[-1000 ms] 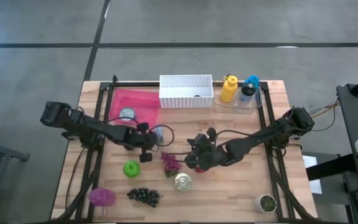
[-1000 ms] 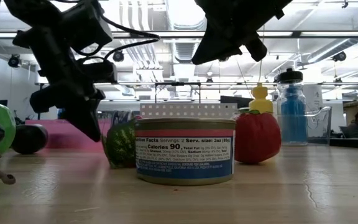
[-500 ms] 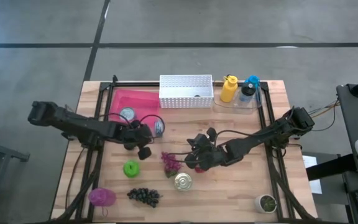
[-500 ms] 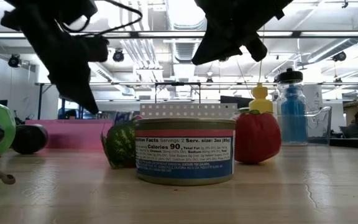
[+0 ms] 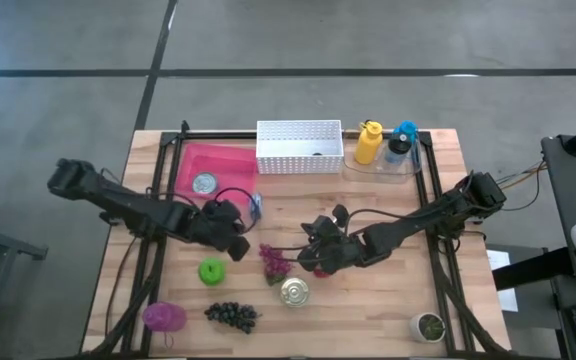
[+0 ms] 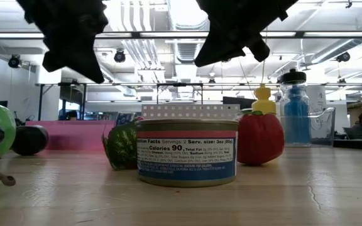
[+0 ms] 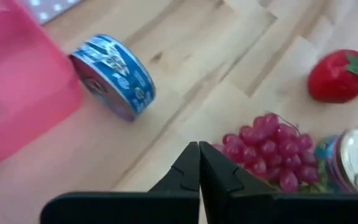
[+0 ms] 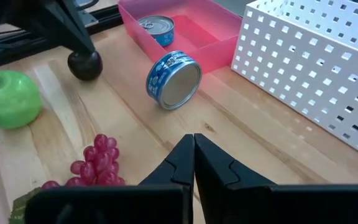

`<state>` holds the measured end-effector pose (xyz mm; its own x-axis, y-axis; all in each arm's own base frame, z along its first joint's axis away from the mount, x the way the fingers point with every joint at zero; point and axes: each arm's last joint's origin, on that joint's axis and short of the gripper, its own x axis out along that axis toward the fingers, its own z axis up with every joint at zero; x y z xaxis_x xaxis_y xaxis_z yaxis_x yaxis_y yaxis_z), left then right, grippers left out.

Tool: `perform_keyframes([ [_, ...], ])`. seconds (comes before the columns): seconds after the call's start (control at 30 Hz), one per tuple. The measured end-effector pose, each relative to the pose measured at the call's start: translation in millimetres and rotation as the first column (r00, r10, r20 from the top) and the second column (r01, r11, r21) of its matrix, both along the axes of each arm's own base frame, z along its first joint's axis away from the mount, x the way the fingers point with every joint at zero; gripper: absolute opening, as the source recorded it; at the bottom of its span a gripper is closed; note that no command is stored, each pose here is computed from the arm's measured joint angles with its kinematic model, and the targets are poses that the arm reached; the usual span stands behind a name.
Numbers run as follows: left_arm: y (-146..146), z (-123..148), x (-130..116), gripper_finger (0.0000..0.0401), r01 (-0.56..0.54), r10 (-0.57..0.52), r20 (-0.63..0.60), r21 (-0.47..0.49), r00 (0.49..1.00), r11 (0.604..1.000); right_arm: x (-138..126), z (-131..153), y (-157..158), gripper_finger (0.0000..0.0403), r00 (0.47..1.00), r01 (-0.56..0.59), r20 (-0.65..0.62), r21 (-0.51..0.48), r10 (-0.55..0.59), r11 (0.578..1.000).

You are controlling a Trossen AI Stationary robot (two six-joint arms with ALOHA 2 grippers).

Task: Pick & Place Food Item
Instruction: Put the blue tuna can into the pink bin

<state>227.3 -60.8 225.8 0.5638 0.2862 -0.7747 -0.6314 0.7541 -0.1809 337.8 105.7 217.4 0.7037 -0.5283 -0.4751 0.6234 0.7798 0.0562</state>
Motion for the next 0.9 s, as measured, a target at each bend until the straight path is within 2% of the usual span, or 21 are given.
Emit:
perform_keyframes([
  [0.3,-4,4,18,0.0001,-0.118,0.124,-0.131,0.053,0.984,0.992,0,-1,0,0.0008,1.0,-0.004,-0.006,-0.006,0.004,1.0],
  [0.53,-5,7,20,0.0001,-0.12,0.126,-0.129,0.054,0.984,0.991,-1,-2,1,0.0008,1.0,-0.022,-0.022,-0.014,0.022,1.0],
  [0.9,-5,7,20,0.0022,-0.118,0.124,-0.124,0.053,0.985,0.992,-25,6,13,0.0008,0.984,-0.168,-0.063,-0.025,0.166,0.985],
])
